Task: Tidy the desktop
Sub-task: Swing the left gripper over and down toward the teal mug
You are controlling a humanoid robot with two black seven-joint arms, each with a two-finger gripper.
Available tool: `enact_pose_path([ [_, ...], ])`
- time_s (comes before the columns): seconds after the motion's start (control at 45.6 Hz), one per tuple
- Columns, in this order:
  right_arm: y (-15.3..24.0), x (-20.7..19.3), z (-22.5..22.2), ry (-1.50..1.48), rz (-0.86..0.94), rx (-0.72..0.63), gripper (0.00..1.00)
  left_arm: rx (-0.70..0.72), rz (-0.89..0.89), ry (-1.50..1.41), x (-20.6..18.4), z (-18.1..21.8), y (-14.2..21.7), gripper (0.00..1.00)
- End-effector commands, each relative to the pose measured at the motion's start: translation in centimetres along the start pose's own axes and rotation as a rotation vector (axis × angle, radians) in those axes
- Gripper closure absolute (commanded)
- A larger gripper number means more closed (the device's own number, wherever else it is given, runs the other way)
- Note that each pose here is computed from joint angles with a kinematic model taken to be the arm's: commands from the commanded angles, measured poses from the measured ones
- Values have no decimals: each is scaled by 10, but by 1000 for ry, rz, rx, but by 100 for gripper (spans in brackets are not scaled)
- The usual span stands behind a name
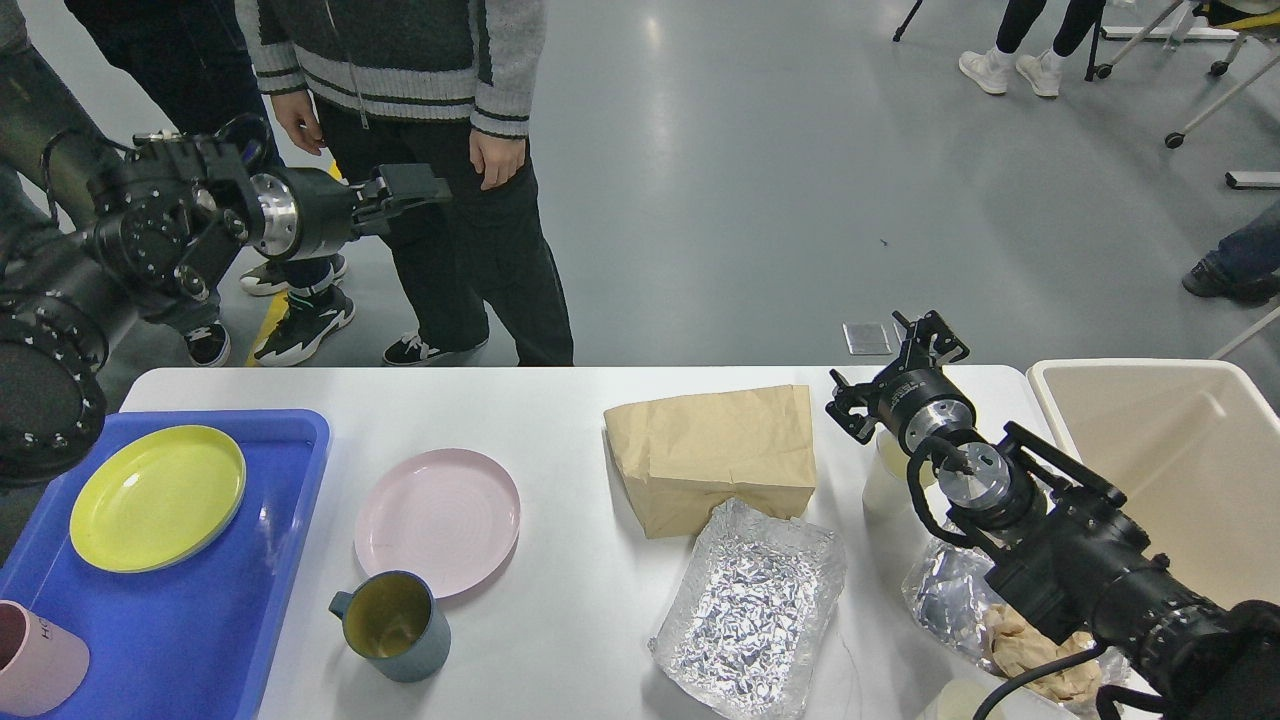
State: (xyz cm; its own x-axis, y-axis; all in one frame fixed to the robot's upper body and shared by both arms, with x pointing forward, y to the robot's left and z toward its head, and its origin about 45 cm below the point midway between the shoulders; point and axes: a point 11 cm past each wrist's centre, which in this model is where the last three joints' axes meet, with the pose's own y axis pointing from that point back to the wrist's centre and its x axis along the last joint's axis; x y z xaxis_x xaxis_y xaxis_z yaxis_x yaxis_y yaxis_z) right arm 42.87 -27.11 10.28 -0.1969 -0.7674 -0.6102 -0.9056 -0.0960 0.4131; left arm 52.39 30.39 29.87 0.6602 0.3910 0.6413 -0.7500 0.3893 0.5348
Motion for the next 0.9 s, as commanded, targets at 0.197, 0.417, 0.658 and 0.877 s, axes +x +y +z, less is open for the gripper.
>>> enact_pose_path([
  [0.197,0,0,0,0,-1,0,0,245,-294,-134,-40,-42,9,4],
  [0.417,0,0,0,0,-1,0,0,227,-252,-201,-5,-5,18,4],
  [0.658,0,0,0,0,-1,0,0,169,-441,-81,-65,5,9,4],
  [0.877,0,0,0,0,-1,0,0,173,-779,68,-181,-1,22,4],
])
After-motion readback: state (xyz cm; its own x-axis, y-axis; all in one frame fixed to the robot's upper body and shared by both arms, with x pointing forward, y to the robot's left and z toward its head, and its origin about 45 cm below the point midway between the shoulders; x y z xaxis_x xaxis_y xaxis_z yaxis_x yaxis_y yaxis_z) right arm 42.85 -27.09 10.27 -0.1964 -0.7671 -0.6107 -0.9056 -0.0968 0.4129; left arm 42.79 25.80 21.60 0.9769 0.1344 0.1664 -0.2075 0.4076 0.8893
